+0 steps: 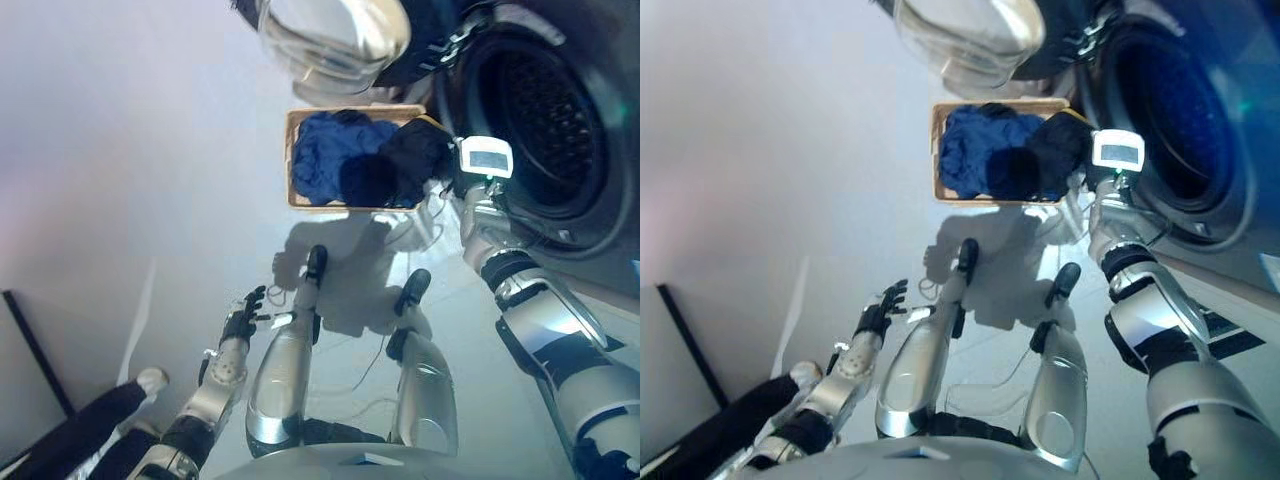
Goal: Put the clothes in the basket into the washing machine.
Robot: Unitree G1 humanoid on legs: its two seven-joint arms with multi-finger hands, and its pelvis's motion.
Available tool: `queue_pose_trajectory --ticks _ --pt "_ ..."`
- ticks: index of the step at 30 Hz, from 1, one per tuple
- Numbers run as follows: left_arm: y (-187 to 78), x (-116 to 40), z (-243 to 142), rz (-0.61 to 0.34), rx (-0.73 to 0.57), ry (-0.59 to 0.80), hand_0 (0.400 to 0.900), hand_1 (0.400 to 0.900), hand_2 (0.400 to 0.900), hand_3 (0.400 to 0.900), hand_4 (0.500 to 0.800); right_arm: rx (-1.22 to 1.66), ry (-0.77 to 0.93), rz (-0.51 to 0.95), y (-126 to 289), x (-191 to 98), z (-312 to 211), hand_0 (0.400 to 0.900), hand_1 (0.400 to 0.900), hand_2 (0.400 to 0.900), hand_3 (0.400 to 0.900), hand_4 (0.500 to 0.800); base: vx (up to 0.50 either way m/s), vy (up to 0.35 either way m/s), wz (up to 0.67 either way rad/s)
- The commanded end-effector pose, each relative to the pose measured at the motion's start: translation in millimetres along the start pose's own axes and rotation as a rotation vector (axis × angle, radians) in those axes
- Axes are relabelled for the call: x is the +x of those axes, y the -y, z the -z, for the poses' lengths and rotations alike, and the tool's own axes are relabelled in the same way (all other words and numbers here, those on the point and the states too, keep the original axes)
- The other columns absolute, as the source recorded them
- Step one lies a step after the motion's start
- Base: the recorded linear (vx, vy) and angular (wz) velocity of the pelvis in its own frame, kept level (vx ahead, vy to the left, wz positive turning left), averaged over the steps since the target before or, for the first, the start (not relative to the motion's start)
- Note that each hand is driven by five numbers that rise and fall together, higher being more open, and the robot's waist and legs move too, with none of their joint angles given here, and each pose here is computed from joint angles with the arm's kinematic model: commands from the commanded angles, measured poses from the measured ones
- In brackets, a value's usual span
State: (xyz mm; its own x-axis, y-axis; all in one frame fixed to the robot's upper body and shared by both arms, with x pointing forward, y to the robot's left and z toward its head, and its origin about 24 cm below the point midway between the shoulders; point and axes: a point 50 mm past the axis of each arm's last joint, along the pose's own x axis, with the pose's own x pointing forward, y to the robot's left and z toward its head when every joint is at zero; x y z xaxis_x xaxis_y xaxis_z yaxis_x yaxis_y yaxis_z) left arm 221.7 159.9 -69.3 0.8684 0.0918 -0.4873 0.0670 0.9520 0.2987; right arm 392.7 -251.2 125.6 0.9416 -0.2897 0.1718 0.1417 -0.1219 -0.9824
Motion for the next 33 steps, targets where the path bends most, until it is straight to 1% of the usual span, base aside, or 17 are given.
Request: queue_pose_trajectory --ticks 1,5,11,16,21,29,30,33 --pt "-12.1 -7.0 1.3 -0.032 0.024 0.041 0.9 0.9 0.9 0.9 0.8 -0.157 -0.048 0.189 47.3 17.9 31.0 0.9 0.9 0.9 0.9 0.8 -0.043 0.022 0.28" --pt "-9.0 -7.9 -14.3 -0.008 0.01 0.109 0.9 0.9 0.9 0.9 0.8 -0.201 -0.086 0.258 74.7 26.0 45.1 0.9 0.9 0.9 0.9 0.8 -0.015 0.027 0.15" --pt "-2.1 -13.1 -23.9 0.021 -0.002 0.159 0.9 0.9 0.9 0.9 0.8 -0.206 -0.166 0.375 113.6 31.3 72.1 0.9 0.9 0.9 0.9 0.8 0.013 0.03 0.16" --pt "-2.4 -14.4 -32.0 0.022 0.0 0.2 0.9 0.9 0.9 0.9 0.8 -0.257 -0.225 0.458 143.2 31.1 95.0 0.9 0.9 0.9 0.9 0.8 -0.016 0.059 0.15" --pt "0.2 -16.9 -41.8 0.036 -0.018 0.244 0.9 0.9 0.9 0.9 0.8 -0.285 -0.265 0.445 145.7 28.7 110.2 0.9 0.9 0.9 0.9 0.8 -0.003 0.034 0.1" --pt "7.6 -20.7 -46.4 0.057 -0.04 0.271 0.9 0.9 0.9 0.9 0.8 -0.326 -0.33 0.359 131.9 23.7 129.9 0.9 0.9 0.9 0.9 0.8 0.0 0.02 0.05" --pt "7.7 -20.8 -46.6 0.055 -0.041 0.272 0.9 0.9 0.9 0.9 0.8 -0.311 -0.341 0.345 129.3 23.2 131.4 0.4 0.4 0.4 0.4 0.5 0.0 0.0 0.0" --pt "9.6 -20.6 -49.4 0.055 -0.049 0.282 0.9 0.9 0.9 0.9 0.8 -0.249 -0.363 0.387 132.0 22.3 132.3 0.4 0.4 0.4 0.4 0.5 0.015 0.027 -0.06"
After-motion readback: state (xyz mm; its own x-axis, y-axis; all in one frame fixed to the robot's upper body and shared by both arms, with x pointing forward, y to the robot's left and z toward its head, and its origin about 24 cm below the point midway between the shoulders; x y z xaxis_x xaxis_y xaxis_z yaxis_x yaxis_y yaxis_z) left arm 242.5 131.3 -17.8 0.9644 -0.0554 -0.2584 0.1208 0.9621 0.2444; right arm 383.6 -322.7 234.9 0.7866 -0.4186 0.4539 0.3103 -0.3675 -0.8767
